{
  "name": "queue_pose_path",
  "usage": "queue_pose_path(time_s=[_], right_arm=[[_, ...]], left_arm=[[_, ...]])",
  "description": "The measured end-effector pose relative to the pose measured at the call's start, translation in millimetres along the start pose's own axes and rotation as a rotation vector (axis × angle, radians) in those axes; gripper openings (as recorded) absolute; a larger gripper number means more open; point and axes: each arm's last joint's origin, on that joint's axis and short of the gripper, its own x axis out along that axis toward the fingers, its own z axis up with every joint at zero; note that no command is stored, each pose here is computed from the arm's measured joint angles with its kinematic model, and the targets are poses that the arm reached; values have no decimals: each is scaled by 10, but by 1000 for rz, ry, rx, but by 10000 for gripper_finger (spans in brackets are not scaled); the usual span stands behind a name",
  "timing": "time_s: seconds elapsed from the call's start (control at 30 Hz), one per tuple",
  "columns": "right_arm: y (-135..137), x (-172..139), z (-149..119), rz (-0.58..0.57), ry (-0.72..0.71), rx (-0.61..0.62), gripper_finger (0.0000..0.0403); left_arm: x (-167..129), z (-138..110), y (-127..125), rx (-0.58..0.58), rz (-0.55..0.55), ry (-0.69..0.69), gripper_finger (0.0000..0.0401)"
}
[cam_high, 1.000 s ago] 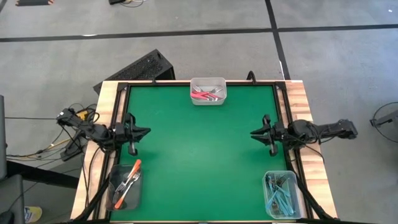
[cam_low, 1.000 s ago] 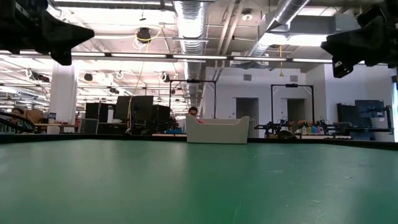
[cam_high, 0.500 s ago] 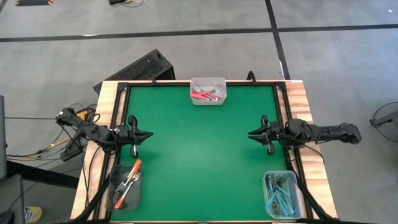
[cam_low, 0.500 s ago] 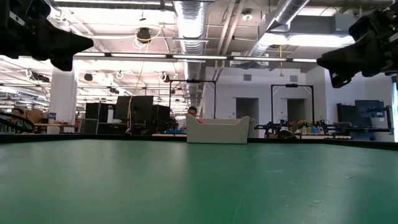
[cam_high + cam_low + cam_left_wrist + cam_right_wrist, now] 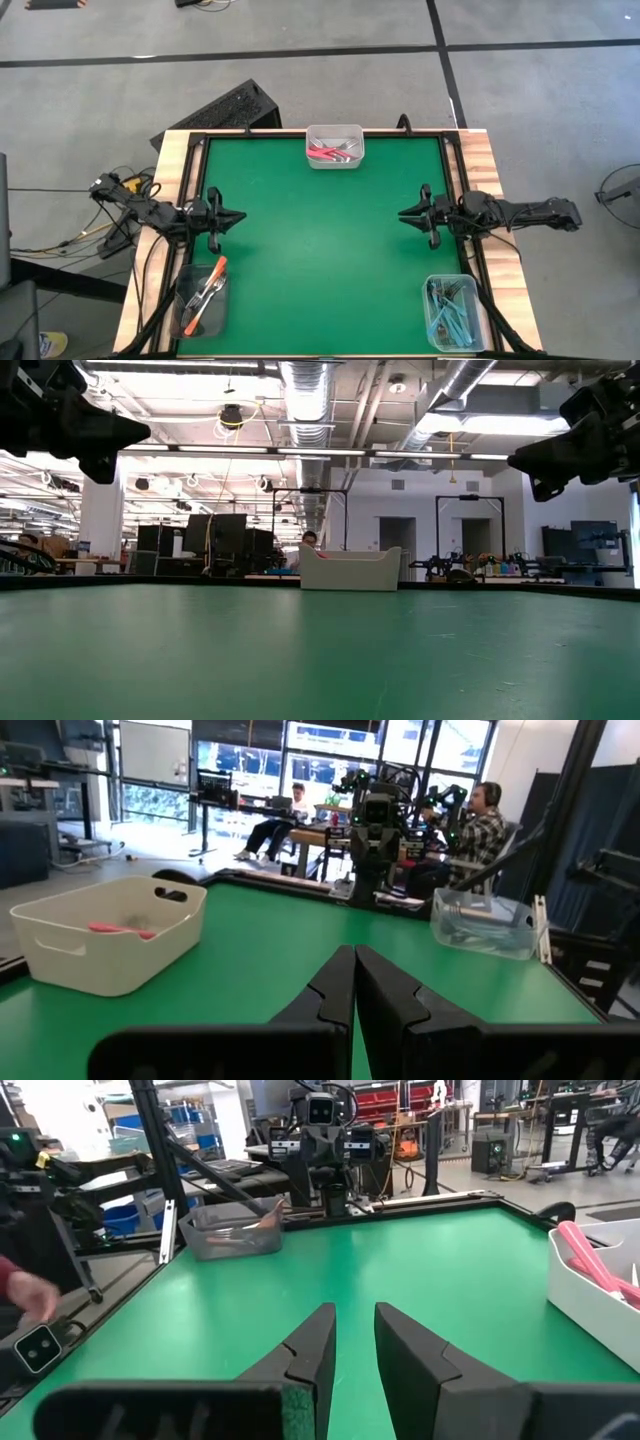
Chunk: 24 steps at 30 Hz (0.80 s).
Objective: Sort silverware by color (type)
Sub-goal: Return to Home Position
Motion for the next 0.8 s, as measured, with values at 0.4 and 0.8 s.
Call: queue_pose_path(time_s=[0.4, 0.8], right_arm=[[0, 0, -3, 0, 2, -1, 98], [-1, 1, -5, 0, 2, -1, 98]], left_arm=[[-1, 3, 1, 14, 1, 4, 0], [-2, 5, 1, 14, 1, 5, 0]])
